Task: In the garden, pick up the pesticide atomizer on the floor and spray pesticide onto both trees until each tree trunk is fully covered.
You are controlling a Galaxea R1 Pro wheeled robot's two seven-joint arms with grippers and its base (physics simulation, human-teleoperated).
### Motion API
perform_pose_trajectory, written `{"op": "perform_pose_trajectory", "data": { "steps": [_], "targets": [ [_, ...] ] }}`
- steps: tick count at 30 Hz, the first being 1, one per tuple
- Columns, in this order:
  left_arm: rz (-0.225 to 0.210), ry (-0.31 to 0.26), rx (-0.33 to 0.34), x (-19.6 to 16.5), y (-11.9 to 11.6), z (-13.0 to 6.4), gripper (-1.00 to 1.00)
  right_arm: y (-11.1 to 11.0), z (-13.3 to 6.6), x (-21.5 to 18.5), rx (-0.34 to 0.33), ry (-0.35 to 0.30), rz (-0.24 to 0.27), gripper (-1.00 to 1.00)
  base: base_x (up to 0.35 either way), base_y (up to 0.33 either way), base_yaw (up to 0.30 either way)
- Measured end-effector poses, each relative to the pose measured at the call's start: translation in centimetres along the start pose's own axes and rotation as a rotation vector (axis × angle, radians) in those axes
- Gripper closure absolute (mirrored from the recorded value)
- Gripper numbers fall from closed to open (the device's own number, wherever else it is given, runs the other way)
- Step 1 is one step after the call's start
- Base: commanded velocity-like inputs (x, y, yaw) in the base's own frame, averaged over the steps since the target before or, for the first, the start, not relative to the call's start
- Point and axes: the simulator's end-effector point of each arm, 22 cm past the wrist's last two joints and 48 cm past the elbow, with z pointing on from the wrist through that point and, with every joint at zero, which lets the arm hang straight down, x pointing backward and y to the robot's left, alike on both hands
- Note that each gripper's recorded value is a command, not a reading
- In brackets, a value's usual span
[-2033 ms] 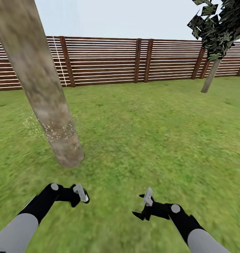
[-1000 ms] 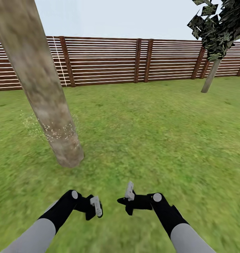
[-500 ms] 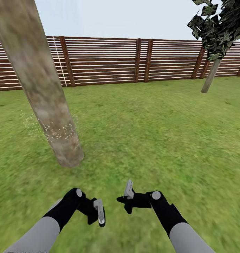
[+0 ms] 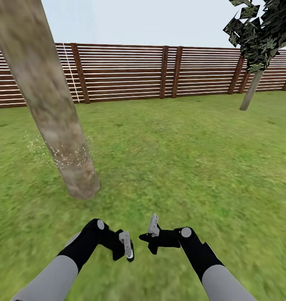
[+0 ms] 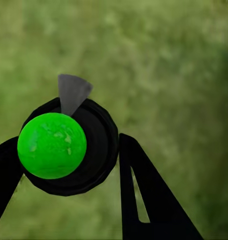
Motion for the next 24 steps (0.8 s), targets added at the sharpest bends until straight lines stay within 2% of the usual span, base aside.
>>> {"op": "perform_pose_trajectory", "data": {
  "steps": [6, 18, 24],
  "targets": [
    [0.015, -0.012, -0.023, -0.9, 0.7, -0.5, 1.0, 0.0, 0.0, 0.0, 0.0, 0.0, 0.0, 1.0, 0.0, 0.0, 0.0],
    [0.009, -0.02, -0.025, -1.0, 0.3, -0.1, 1.0, -0.1, 0.0, -0.4, 0.002, -0.007, -0.005, 1.0, 0.0, 0.0, 0.0],
    [0.009, -0.028, -0.025, -1.2, 0.3, -0.1, 1.0, 0.5, 0.7, -1.2, -0.008, -0.021, -0.006, 1.0, 0.0, 0.0, 0.0]
  ]
}}
